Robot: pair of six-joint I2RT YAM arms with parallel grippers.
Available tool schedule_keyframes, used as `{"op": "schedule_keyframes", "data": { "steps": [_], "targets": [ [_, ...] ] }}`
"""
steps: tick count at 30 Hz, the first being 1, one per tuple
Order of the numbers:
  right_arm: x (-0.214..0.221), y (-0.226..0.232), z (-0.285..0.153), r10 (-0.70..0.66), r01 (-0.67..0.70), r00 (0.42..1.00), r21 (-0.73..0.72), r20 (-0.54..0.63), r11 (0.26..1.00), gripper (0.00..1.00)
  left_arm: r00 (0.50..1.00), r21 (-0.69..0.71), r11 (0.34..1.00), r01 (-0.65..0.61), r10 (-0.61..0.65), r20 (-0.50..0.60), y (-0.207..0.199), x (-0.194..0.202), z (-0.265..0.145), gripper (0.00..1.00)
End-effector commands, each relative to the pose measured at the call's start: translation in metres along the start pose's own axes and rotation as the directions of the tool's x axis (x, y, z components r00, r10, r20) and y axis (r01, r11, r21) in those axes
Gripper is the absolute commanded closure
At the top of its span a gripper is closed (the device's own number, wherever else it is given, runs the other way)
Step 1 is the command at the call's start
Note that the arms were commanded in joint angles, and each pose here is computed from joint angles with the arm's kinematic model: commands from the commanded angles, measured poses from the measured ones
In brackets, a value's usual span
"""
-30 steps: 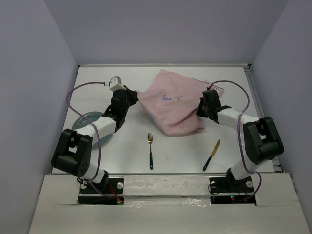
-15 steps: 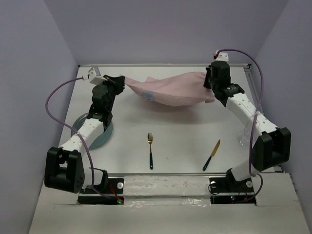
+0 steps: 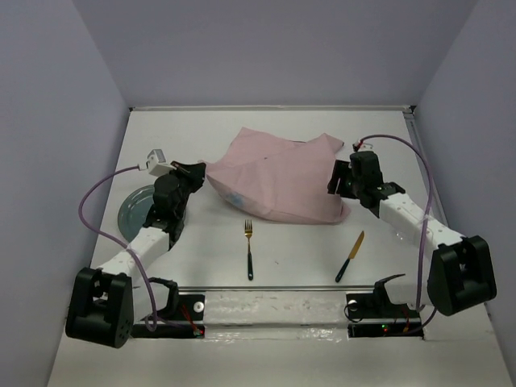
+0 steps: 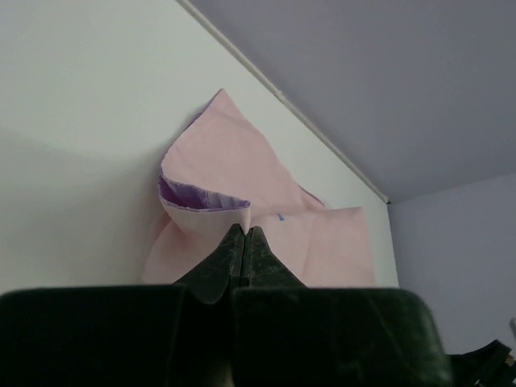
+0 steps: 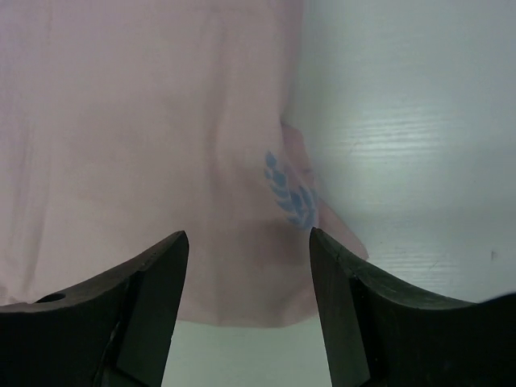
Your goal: Set the dinner table for one person
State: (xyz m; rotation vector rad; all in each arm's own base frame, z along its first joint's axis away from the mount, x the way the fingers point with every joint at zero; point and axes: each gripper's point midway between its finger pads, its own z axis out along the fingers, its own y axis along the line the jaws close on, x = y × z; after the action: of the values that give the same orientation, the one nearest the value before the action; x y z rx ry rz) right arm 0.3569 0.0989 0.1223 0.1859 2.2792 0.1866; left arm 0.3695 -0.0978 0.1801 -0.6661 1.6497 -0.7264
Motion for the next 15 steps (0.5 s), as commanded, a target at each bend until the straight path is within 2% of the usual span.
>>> {"op": "schedule_keyframes", "data": {
  "steps": [1,2,4,6,7,8,11,15],
  "targets": [
    [0.009,0.004,-0.011,0.124,-0.121,0.992,-0.064,0.038,0.991,0.35,0.995,0.099,0.995,0.028,-0.037,0.094,-0.024,-0.024,-0.012,1.00],
    [0.022,-0.005,-0.010,0.123,-0.122,0.992,-0.032,0.026,0.992,0.36,0.994,0.112,0.993,0.031,-0.043,0.100,-0.027,-0.026,-0.016,1.00],
    [0.029,-0.016,-0.017,0.137,-0.138,0.990,0.009,0.030,0.990,0.45,0.994,0.133,0.990,0.039,-0.052,0.095,-0.030,-0.026,-0.020,1.00],
    [0.049,-0.027,-0.019,0.150,-0.150,0.989,0.051,-0.007,0.987,0.48,0.994,0.144,0.989,0.041,-0.055,0.091,-0.031,-0.025,-0.023,1.00],
    [0.053,-0.029,-0.022,0.162,-0.162,0.987,0.053,-0.004,0.985,0.54,0.994,0.145,0.989,0.041,-0.055,0.094,-0.031,-0.026,-0.024,1.00],
    [0.059,-0.031,-0.022,0.191,-0.190,0.982,0.059,-0.011,0.980,0.56,0.993,0.151,0.988,0.043,-0.059,0.099,-0.032,-0.027,-0.026,1.00],
    [0.082,-0.041,-0.019,0.256,-0.250,0.966,0.108,-0.038,0.962,0.56,0.992,0.163,0.986,0.046,-0.064,0.107,-0.034,-0.028,-0.027,1.00],
    [0.080,-0.035,-0.009,0.341,-0.339,0.940,0.093,-0.008,0.936,0.55,0.991,0.175,0.982,0.067,-0.087,0.105,-0.034,-0.026,-0.027,1.00]
  ]
}}
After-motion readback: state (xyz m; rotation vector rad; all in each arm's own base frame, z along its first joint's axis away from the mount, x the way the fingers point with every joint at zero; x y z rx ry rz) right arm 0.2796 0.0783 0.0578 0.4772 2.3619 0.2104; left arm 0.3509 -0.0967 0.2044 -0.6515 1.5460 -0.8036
